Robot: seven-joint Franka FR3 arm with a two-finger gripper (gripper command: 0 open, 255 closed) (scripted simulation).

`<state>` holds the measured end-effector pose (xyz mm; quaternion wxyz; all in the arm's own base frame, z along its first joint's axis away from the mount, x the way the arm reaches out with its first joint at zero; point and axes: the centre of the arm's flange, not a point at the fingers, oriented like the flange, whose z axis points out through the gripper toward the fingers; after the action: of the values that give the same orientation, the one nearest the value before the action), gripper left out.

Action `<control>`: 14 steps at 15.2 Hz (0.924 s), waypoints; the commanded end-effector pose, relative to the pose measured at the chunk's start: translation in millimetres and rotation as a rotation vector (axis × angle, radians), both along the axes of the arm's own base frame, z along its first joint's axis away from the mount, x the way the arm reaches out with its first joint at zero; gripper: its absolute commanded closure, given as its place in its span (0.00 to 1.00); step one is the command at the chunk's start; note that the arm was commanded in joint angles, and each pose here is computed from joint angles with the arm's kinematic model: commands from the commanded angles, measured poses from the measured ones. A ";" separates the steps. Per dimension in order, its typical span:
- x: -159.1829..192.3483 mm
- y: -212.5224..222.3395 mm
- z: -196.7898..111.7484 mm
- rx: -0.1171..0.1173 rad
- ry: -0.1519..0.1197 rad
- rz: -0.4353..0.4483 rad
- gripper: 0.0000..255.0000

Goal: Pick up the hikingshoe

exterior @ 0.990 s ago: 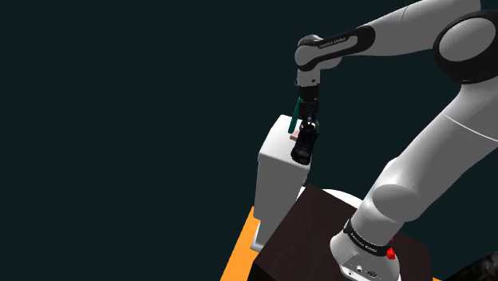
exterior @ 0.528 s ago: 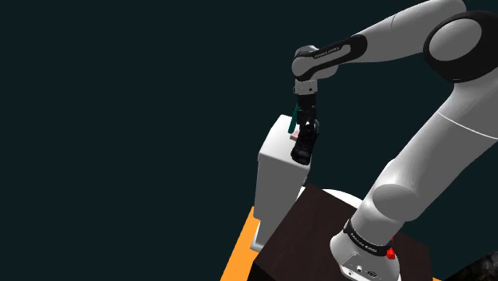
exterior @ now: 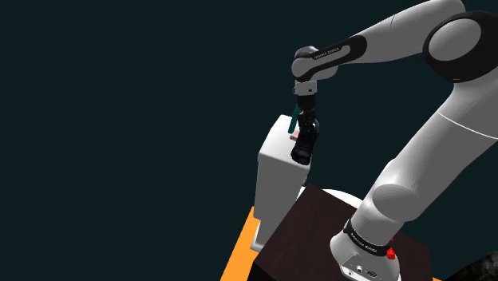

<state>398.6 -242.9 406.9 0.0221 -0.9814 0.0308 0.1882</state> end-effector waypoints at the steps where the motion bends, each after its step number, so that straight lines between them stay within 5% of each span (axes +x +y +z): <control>1: -0.3 0.2 -1.0 0.001 0.002 0.000 1.00; 14: -0.1 0.2 56.7 0.001 0.002 0.000 1.00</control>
<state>398.5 -243.5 458.0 0.0227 -0.9811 0.0308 0.1895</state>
